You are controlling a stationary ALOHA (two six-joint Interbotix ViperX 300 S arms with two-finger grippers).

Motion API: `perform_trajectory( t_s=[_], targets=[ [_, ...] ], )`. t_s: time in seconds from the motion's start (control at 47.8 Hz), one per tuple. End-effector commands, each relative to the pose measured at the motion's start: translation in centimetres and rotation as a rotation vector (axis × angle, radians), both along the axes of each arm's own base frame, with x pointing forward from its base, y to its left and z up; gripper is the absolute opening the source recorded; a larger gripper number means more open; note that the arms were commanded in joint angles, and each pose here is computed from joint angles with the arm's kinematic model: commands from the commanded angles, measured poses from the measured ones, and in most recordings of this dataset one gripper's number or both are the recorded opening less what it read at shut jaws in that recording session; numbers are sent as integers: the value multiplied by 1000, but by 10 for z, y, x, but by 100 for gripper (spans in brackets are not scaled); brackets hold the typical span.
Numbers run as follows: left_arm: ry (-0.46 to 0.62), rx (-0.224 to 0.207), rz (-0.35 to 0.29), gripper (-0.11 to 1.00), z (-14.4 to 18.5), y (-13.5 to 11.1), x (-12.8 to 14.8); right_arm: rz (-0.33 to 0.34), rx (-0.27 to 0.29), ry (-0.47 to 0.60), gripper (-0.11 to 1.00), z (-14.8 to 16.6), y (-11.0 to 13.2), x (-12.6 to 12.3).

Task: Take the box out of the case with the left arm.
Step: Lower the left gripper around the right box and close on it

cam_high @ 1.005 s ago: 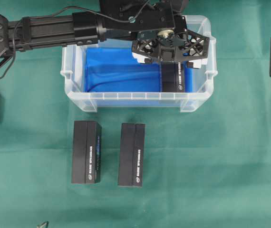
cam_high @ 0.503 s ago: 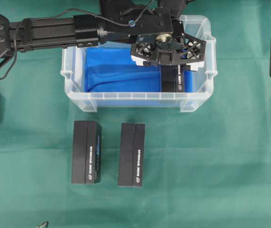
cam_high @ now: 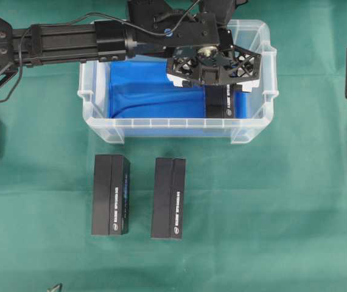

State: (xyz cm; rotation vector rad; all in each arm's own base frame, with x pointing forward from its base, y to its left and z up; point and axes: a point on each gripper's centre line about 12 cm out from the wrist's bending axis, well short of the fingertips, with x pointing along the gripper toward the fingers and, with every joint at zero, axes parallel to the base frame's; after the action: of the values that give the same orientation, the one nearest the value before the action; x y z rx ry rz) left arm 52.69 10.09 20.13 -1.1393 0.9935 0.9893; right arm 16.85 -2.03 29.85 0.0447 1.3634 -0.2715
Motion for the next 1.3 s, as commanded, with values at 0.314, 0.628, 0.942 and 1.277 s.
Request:
perform_trajectory(
  t_s=[0.314, 0.628, 0.942, 1.277],
  targets=[
    [-36, 1, 4, 82, 12, 1, 1, -3, 2, -11, 0, 3, 0, 1],
    [-42, -1, 0, 64, 13, -2, 2, -3, 2, -13, 0, 3, 0, 1],
    [-41, -5, 6, 64, 13, -5, 2, -1, 2, -13, 0, 3, 0, 1],
    [-58, -5, 12, 64, 41, -9, -2, -1, 2, -13, 0, 3, 0, 1]
  ],
)
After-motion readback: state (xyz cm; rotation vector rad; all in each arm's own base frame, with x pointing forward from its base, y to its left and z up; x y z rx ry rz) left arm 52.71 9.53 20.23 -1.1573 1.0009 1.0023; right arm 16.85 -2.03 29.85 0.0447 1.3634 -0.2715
